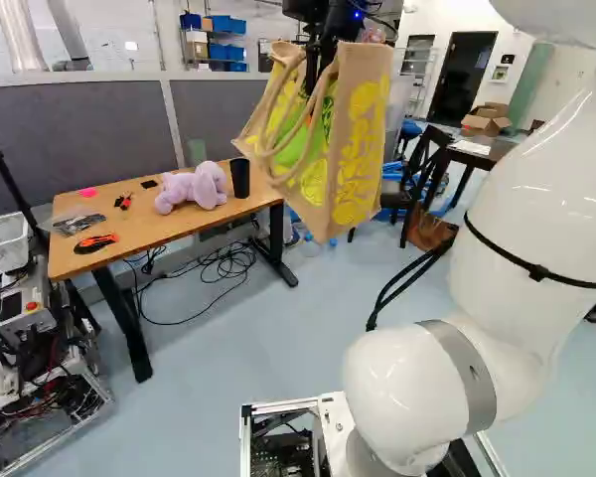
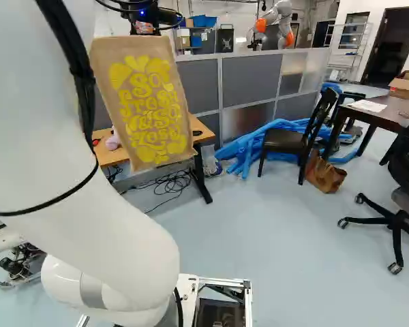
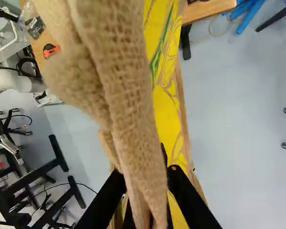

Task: Pick up the bag on the ground and place it on the table

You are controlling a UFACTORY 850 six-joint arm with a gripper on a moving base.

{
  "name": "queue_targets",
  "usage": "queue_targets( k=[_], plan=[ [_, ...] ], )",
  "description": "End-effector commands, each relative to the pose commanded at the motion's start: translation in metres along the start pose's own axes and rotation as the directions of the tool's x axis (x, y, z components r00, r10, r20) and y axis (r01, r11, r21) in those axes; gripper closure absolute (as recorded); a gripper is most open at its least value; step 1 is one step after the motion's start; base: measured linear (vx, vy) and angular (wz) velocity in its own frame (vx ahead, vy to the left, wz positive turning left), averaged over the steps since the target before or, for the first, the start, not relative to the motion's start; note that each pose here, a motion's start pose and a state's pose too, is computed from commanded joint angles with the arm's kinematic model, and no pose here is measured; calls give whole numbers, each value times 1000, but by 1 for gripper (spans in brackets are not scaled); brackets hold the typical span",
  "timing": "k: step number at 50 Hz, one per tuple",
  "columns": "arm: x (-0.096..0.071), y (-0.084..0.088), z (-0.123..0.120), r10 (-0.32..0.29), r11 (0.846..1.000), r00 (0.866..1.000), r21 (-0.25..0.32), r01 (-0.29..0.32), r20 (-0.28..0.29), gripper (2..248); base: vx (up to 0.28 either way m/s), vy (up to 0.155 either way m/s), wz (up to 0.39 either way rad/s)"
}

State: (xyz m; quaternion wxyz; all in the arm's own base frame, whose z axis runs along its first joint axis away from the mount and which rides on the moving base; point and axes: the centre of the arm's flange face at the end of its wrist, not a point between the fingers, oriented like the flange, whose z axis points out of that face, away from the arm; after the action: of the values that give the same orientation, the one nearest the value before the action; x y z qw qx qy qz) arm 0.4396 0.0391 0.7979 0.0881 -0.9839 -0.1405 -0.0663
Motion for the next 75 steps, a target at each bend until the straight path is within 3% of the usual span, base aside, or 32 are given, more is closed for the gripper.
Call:
queue_targets(
  k=[75],
  plan=[
    [0,0,0,0,1000,1000,0,0,0,228,96,-57,0]
  ],
)
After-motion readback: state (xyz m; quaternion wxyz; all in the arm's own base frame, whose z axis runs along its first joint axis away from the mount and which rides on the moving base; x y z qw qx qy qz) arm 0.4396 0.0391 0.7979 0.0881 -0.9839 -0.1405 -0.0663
